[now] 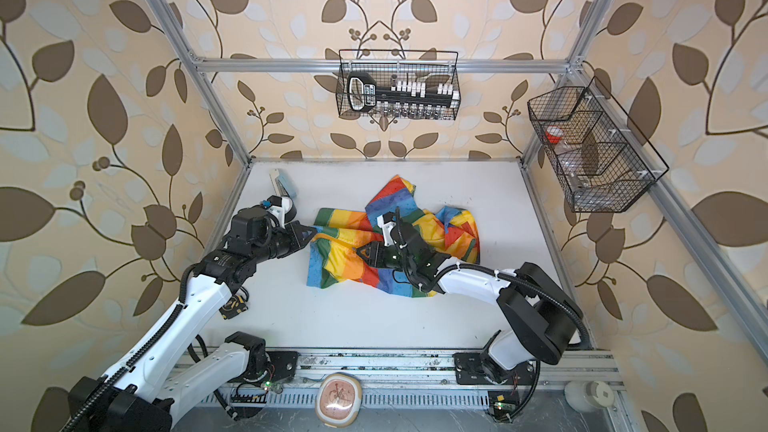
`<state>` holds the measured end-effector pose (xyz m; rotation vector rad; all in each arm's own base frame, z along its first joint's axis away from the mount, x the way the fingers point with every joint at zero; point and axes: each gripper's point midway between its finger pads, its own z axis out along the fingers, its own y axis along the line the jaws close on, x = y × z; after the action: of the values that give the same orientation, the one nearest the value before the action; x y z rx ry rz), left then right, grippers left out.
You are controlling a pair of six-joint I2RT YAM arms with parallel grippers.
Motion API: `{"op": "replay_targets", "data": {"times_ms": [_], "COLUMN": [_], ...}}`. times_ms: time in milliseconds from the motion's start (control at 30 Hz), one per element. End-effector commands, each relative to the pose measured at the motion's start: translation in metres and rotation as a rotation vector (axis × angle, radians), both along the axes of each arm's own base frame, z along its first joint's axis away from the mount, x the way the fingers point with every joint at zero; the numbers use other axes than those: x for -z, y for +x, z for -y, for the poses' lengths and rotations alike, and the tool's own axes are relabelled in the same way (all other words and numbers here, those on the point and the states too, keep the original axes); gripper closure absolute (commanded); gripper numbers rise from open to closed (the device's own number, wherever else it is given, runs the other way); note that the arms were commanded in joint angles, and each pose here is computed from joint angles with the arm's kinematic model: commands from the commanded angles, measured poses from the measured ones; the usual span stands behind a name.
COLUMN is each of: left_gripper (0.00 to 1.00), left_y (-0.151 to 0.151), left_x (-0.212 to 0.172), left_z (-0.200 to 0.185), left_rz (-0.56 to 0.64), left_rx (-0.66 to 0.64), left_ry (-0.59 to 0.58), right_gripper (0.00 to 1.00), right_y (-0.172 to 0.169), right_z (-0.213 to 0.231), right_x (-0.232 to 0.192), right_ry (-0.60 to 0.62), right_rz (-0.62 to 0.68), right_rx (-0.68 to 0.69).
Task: Zip up the jacket
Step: 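Reach the right gripper across to grasp the zipper slider near the left gripper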
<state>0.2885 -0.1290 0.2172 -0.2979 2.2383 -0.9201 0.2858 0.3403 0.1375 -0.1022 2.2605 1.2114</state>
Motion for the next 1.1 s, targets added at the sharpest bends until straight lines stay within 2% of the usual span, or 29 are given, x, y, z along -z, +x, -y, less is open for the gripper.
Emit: {"op": "replay_targets", "data": {"times_ms": [0,300,633,933,1067], "left_gripper": [1.00,1.00,1.00,1.00,1.00], "left_y": [0.005,0.013,0.022,0.026,0.026], "left_x": [-0.026,0.016,0.059,0.078,0.080], "left_z": [0.004,-0.013,-0.025,-0.033,-0.034], "left_rz": [0.061,-0.013,-0.080,-0.106,-0.106], "left_rx": [0.020,-0.083,-0.158,-0.235,-0.246], "left_ry": [-0.031,0.032,0.088,0.067,0.063], "right_gripper": [0.56,0.57,0.54,0.56,0.57], "right_y": [0.007,0.024,0.045,0.047,0.045], "right_z": [-0.017,-0.031,-0.042,-0.032,-0.030], "right_x": [-0.015,0.039,0.061,0.092,0.102], "right_ry": [0.082,0.023,-0.002,-0.202,-0.243], "right_rz": [0.040,-0.052,-0.091,-0.140,-0.165], "right_rx": [0.003,0.020,0.034,0.066,0.072]}}
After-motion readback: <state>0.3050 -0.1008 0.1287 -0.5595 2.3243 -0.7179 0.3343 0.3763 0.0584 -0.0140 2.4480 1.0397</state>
